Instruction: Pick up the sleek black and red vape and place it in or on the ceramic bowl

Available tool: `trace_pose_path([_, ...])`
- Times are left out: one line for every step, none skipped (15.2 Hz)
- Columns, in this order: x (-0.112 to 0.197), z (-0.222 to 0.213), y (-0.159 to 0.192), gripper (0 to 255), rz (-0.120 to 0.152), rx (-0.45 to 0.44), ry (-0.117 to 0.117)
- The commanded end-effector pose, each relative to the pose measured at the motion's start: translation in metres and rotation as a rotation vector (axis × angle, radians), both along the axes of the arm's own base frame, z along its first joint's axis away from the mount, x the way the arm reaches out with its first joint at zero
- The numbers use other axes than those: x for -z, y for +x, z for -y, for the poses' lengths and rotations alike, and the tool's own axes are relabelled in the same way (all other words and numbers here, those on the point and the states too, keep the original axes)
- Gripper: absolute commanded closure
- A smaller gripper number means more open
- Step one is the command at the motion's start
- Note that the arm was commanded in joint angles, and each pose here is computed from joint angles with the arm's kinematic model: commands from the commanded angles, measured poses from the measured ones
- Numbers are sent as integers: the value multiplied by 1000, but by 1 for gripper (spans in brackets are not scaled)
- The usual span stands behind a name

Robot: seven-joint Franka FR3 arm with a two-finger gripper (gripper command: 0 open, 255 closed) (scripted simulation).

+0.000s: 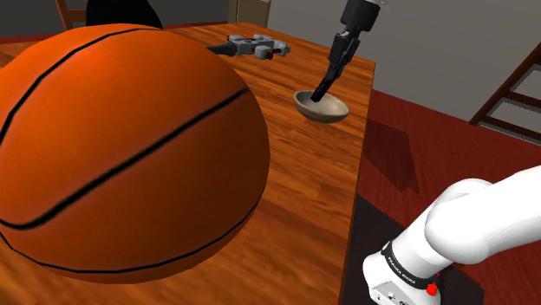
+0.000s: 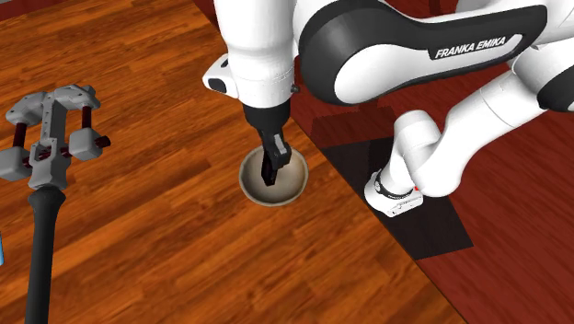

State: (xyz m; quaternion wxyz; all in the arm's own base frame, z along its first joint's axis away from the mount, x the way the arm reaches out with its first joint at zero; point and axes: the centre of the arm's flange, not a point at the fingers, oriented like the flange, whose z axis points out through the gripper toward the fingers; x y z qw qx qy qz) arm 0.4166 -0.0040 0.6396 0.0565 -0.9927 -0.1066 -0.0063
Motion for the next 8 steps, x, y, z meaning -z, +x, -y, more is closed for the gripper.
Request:
trace_pose_path([11, 0, -1, 255, 1, 0, 0])
trace_pose_path([16, 0, -1, 255, 1, 0, 0])
trace_pose_path([22, 0, -1, 255, 1, 0, 0])
trace_pose_path([26, 0, -1, 255, 1, 0, 0])
trace_pose_path([26, 0, -1, 255, 1, 0, 0])
trace_pose_path([26, 0, -1, 255, 1, 0, 0])
trace_pose_path([26, 0, -1, 255, 1, 0, 0])
trace_pose_path([26, 0, -1, 255, 1, 0, 0])
